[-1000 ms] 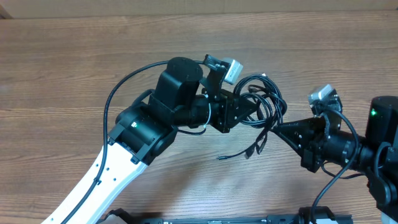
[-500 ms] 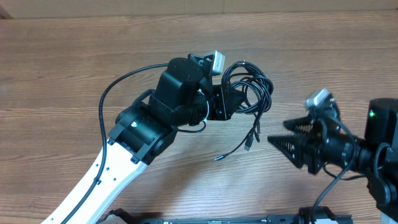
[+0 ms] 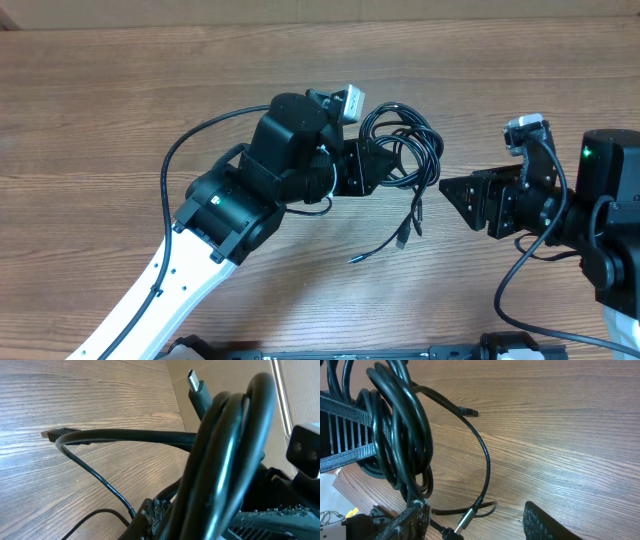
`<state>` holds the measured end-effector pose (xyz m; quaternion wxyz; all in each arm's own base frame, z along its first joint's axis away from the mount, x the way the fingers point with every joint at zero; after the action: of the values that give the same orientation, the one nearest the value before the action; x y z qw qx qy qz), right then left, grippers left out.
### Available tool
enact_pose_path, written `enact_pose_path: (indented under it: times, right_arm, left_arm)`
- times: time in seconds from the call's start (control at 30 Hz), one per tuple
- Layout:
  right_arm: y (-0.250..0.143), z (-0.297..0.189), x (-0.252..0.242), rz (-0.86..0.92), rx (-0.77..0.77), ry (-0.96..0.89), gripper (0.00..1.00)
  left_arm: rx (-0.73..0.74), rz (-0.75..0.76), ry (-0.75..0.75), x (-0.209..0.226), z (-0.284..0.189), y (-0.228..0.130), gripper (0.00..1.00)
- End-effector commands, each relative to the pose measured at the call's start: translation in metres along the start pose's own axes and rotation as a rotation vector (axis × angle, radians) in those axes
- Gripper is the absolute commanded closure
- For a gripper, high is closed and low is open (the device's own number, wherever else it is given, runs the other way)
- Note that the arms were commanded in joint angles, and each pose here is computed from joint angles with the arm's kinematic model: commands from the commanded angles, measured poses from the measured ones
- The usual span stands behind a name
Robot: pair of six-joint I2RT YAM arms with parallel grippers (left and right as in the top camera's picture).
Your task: Untangle cables
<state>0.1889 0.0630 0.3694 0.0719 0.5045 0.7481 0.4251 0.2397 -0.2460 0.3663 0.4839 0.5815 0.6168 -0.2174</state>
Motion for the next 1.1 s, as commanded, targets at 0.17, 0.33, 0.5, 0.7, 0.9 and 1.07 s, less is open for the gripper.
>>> enact_pose_path:
  times: [0.17,0.33,0.5,0.7,0.9,1.07]
  right_arm:
    - [0.007,-0.004,0.005,-0.058,-0.038,0.024,0.42]
    - [0.008,-0.004,0.005,-0.063,-0.046,0.022,0.42]
    - [0.009,-0.004,0.005,-0.066,-0.05,0.021,0.42]
    - [0.01,0.004,-0.013,-0.045,-0.013,-0.09,0.42]
    - [0.011,0.006,-0.021,-0.04,0.002,-0.15,0.43]
    - [0.014,0.006,-0.021,-0.048,-0.013,-0.152,0.43]
  left_arm:
    - [-0.014,-0.053,-0.005,-0.004,-0.002,-0.002,0.96]
    - [-0.01,-0.043,-0.001,-0.007,0.001,-0.008,0.96]
    - [0.004,-0.032,-0.016,-0.011,0.003,-0.012,0.96]
    - [0.052,-0.007,-0.038,-0.017,0.005,-0.023,0.96]
    - [0.074,0.014,-0.055,-0.019,0.005,-0.025,0.96]
    - [0.102,0.057,-0.087,-0.022,0.005,-0.028,0.96]
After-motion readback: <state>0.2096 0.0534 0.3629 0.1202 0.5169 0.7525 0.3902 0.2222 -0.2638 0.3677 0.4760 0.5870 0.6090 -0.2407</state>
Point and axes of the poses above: each gripper's point midway between its finger pads, its own z axis out along the fingers, its own x axis along the line the jaws close on, y = z × x, the point moved 7 cm from there along -z, back along the fingers, and after that the axes turned 8 degrees about -z, right-handed, at the moved point
